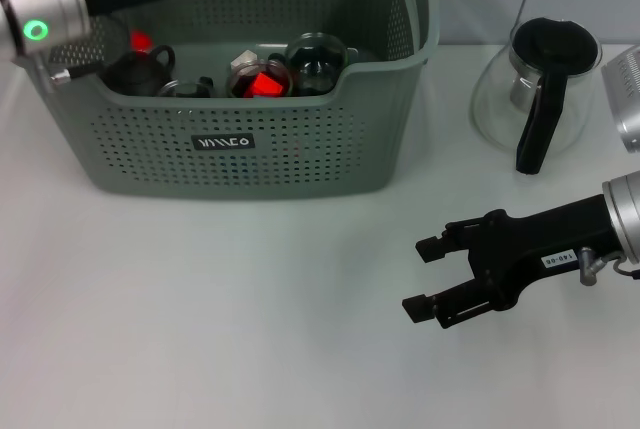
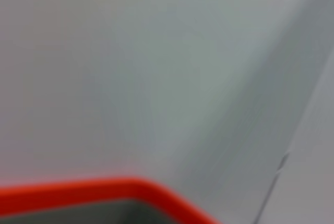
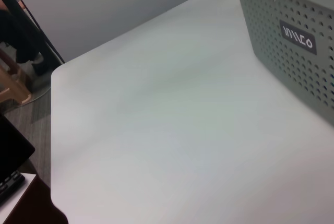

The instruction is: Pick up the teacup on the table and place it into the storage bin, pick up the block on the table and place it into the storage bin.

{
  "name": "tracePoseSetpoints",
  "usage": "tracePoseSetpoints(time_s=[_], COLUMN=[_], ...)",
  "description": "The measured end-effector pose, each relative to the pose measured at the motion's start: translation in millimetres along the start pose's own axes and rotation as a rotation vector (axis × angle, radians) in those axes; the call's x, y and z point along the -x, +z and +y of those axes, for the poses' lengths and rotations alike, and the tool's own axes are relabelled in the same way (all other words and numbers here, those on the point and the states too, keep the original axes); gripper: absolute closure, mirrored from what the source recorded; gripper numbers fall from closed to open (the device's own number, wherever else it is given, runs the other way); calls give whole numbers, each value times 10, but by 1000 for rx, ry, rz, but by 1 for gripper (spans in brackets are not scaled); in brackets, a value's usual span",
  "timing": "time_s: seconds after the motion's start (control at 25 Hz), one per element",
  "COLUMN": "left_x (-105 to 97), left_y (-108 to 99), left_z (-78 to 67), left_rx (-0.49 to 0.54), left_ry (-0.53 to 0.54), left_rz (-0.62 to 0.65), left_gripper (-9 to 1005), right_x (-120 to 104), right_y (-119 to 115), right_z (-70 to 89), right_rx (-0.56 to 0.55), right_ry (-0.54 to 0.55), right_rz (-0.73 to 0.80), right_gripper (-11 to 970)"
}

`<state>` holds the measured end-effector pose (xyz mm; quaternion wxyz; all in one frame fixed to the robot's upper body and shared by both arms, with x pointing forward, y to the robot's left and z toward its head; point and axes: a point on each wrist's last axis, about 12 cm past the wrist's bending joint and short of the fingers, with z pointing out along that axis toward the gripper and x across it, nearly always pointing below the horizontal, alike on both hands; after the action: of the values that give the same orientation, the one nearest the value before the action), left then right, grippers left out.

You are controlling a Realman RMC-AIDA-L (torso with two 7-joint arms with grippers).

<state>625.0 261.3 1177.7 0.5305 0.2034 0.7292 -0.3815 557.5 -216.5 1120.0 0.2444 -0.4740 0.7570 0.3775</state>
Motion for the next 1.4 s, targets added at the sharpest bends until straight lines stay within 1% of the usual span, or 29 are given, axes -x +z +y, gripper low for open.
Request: tracePoseSetpoints(time_s=[0.04,0.12,0.16,0.2,0.24,0.28,0.32,0.36,0.44,0.56,0.68,0.76,0.84,1.0,1.2,1.4], left_x=[22,47,24,24,-38,-156,-156,-250,-401,-711,-910,-1034,-1114,-1216,-1280,-1302], left_y=[-56,-215,-360,-360,-458,-577,-577,-637,-718,-800,-795,-759,-721,-627,-552,-538], left_z=[-29,-113,-210,-210,-290,-396,-396,-448,-501,-507,-504,-496,-481,-438,-401,-399], left_rx=[-30,-130,-237,-237,-311,-399,-399,-436,-465,-431,-412,-391,-368,-330,-301,-298], left_ry=[-10,-32,-27,-27,-7,27,27,47,77,112,139,153,161,172,191,194], left_rz=[-33,-122,-183,-183,-200,-185,-185,-162,-114,24,133,204,254,325,362,368], left_gripper=[575,530,508,486,463,441,400,360,279,160,44,44,44,44,44,44], right_x=[3,6,4,-1,-5,-18,-27,-40,-59,-91,-138,-159,-166,-162,-159,-190], right_y=[1,0,0,4,8,16,22,28,42,73,96,108,122,149,176,214], right_z=[-1,-3,-6,-11,-17,-23,-28,-32,-30,-19,-7,-2,3,-1,-18,-78], right_rx=[0,-2,-3,-4,-6,-5,-3,0,8,20,36,42,46,44,26,-21], right_ry=[-2,-10,-14,-15,-16,-15,-18,-24,-42,-90,-121,-127,-129,-126,-134,-125], right_rz=[0,-2,-4,-5,-6,-6,-6,-6,-7,-14,-33,-47,-54,-57,-61,-58], right_gripper=[34,35,35,35,35,35,36,36,36,37,36,33,31,34,34,34])
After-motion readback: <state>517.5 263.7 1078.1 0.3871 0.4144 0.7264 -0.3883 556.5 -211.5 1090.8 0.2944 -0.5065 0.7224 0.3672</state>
